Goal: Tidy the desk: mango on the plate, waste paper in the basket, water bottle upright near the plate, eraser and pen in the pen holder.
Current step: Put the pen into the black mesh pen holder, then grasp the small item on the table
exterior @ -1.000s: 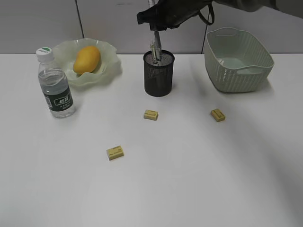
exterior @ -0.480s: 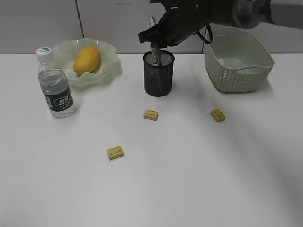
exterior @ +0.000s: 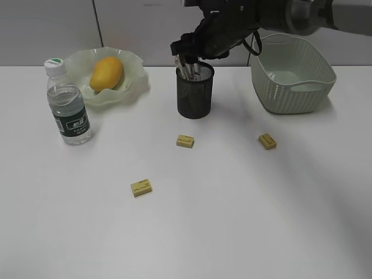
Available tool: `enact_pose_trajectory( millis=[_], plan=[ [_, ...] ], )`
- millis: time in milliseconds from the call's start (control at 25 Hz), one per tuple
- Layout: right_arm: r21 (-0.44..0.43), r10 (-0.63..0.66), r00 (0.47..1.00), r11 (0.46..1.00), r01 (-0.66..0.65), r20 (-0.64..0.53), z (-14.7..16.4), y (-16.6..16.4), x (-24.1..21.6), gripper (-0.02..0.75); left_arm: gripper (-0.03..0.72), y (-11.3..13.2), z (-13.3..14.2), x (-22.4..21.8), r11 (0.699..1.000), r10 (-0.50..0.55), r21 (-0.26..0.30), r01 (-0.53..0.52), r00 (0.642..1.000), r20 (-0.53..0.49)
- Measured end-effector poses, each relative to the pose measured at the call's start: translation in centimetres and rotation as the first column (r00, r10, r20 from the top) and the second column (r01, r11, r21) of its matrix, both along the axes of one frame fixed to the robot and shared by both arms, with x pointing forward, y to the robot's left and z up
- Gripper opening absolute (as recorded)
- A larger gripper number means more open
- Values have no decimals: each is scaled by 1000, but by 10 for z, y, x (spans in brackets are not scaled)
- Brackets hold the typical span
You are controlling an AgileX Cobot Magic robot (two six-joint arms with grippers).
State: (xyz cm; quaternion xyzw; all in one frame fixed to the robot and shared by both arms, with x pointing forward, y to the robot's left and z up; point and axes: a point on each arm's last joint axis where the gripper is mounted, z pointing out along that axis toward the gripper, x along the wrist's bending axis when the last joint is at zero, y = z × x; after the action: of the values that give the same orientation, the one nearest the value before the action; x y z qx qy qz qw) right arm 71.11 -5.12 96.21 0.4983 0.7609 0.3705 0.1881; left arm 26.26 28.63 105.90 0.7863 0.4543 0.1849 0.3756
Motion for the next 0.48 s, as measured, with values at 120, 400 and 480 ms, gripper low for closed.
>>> enact_pose_trajectory(
  millis=[120,400,480],
  plan=[
    [-20,4,999,1000,-4,-41,-1,-1,-3,484,436,0,0,0,1000,0,0,0,1000,0],
    [-107,61,989,991,-75,-133,25,-9,-20,490,436,0,0,0,1000,0,0,0,1000,0],
    [-136,73,981,986,-98,-182,32,-12,-28,490,436,0,0,0,1000,0,0,0,1000,0]
  ],
)
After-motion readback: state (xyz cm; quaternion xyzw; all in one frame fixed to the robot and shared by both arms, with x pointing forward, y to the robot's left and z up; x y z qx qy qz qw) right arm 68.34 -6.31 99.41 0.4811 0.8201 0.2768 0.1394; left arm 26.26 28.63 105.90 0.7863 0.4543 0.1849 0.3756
